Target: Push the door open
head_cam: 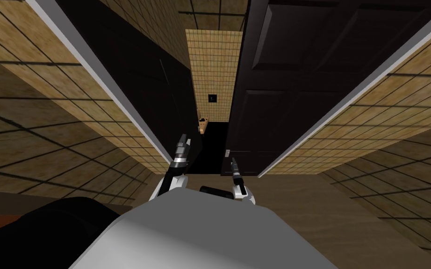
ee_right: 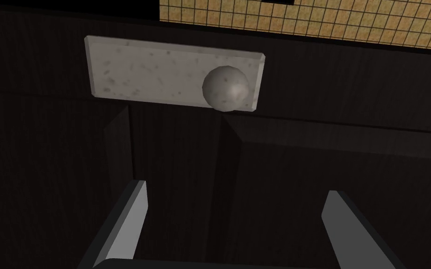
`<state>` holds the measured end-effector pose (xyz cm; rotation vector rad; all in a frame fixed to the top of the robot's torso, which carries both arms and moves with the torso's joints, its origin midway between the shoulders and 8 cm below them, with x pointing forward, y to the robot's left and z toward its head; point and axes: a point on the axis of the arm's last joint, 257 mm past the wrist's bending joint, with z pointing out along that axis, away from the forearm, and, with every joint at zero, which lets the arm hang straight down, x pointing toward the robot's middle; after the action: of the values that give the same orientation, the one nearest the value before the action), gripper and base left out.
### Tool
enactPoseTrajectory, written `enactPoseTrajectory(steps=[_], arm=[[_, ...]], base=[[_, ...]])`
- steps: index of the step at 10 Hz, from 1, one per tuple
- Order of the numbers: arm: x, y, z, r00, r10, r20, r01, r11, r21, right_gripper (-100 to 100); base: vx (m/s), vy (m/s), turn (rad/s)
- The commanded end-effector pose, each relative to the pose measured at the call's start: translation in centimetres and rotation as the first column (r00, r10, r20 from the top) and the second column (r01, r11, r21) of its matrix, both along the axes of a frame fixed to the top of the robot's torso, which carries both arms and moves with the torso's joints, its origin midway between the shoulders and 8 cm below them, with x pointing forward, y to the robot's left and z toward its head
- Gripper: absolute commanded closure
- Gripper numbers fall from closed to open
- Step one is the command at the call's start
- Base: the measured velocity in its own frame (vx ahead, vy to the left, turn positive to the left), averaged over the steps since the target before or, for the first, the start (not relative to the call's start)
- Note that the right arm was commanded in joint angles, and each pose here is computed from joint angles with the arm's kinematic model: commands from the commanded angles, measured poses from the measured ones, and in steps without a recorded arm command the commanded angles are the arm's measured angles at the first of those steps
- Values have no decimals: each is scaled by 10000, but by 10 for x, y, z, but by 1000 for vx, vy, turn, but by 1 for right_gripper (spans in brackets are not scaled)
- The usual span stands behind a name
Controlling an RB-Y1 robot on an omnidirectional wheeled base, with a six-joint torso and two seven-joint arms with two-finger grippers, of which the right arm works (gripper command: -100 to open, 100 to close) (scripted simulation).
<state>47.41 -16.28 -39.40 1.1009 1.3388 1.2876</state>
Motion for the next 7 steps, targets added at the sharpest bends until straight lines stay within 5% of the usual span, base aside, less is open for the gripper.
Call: enactPoseTrajectory(steps=[1,4,7], arm=[[2,-10,1,10000,-50,-17,50,9998,-168,-100],[3,-10,1,9999,-115,-37,114,9999,-98,-100],[3,15,3,9999,-114,-80,118,9990,429,-100]], base=[[147,15,13],[192,32,27],[178,33,15]])
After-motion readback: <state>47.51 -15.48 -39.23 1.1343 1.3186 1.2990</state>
